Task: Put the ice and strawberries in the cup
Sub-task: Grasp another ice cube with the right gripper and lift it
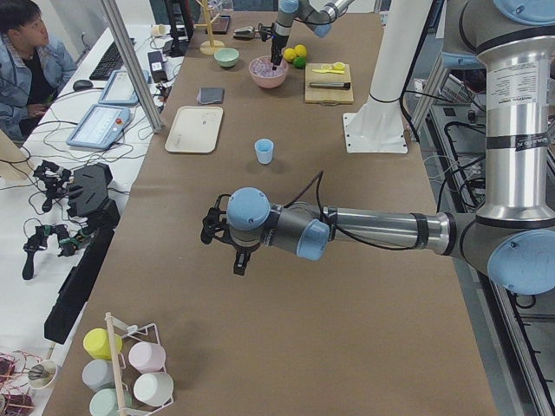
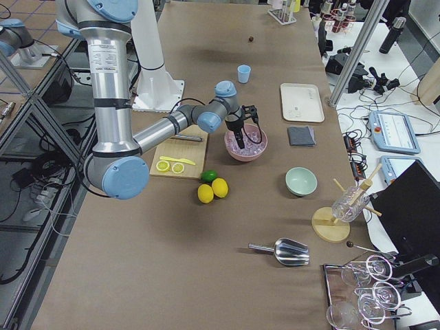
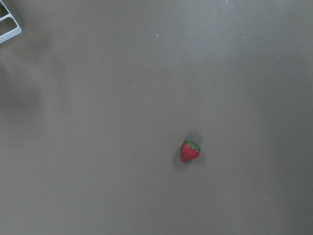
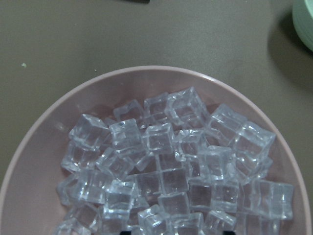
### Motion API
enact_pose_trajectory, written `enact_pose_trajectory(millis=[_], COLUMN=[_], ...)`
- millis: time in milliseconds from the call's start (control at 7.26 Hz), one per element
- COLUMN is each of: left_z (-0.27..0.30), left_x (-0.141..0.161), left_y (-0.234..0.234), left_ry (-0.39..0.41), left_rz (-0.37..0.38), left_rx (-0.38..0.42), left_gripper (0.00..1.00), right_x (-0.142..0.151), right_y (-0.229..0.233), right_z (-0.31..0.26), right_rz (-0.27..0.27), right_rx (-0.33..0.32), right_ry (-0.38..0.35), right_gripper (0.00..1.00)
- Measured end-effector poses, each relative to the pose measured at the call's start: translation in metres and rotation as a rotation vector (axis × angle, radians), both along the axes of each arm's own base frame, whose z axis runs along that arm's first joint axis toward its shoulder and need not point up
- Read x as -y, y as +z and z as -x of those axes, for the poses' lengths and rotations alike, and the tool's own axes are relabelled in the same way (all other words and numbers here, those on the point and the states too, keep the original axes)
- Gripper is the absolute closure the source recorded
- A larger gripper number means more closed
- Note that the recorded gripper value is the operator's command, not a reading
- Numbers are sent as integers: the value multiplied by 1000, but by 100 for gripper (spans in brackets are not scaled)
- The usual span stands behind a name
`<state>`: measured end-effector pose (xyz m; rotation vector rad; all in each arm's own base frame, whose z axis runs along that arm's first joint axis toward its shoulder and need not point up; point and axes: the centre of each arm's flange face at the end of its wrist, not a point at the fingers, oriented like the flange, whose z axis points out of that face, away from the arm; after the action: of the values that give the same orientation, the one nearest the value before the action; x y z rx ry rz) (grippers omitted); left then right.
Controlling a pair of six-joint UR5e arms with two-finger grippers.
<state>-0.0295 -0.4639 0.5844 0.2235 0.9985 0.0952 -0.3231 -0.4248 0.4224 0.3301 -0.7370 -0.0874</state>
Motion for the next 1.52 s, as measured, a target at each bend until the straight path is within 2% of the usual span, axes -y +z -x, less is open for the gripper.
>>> enact_pose_trajectory(millis=[413,1102,1240,1378,1516], left_z=[-3,-3,-3,-4,-4], left_x=[1,1,1,1,1], left_y=[-1,-1,-1,-1,0], left_ry=[5,7,7,8,8], left_rz=[-1,-2,-2,-1,0], left_rx=[-1,-1,-1,-1,-1], left_gripper=[2,2,2,2,2], right_x=[-15,-22,-23,-23,-23], right_y=[-3,6,5,4,3], right_z=[9,13,15,16,17], right_rz=[27,35,32,29,28], right_rx=[21,6,6,7,10], right_ry=[-20,-38,-41,-44,-47], right_gripper=[35,52,66,89,100])
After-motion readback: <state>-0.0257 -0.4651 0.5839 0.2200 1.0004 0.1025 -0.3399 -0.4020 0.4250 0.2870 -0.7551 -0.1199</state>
